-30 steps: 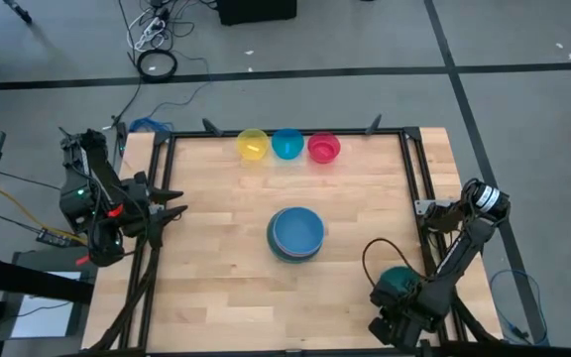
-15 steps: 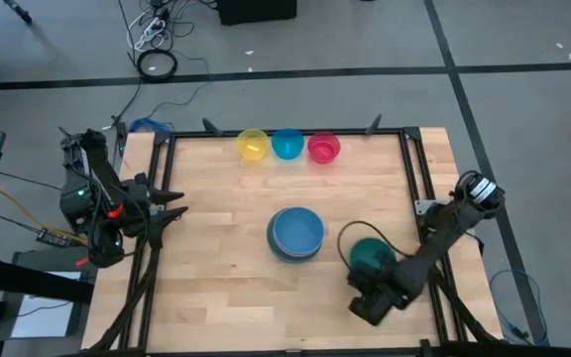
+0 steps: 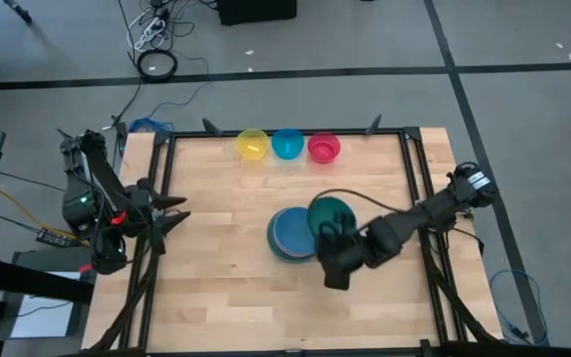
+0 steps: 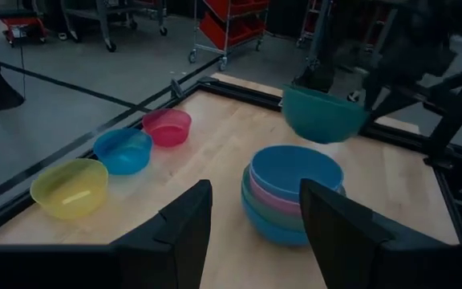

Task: Nest bowls inside each other
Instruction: Stack the green bowl on the light blue bowl

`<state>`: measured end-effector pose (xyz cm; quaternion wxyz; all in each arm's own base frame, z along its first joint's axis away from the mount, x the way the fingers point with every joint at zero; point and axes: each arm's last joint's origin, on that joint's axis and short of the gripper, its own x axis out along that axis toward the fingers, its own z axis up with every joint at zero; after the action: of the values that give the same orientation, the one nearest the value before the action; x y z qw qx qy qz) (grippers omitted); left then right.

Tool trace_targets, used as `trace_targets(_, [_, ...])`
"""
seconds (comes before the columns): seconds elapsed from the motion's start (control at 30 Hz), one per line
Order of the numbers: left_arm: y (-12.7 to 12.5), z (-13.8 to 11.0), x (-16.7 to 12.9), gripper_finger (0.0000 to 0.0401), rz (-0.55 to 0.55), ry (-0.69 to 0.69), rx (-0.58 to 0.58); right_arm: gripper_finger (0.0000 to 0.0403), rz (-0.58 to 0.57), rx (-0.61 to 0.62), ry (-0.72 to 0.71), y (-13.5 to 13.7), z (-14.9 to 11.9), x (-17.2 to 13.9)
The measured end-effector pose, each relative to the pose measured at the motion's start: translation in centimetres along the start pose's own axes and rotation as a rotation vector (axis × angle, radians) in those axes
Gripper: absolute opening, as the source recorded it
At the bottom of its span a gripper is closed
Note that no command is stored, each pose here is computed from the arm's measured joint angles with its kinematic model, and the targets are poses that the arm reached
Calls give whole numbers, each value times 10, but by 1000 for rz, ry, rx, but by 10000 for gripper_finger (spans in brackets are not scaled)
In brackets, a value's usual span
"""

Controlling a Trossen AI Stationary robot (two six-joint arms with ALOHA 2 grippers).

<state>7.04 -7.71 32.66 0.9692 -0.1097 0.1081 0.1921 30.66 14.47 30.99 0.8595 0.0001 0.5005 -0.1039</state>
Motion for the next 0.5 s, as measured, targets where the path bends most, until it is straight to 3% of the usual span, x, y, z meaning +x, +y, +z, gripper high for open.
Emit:
trace_targets(0.3, [-8,-19,6,198,-1,-16,-18,1,84,-37,-87,-23,33,21])
trace_targets(0.5, [-10,-31,9,198,0,-24,-21,0,135,-82,11,-13,34,60])
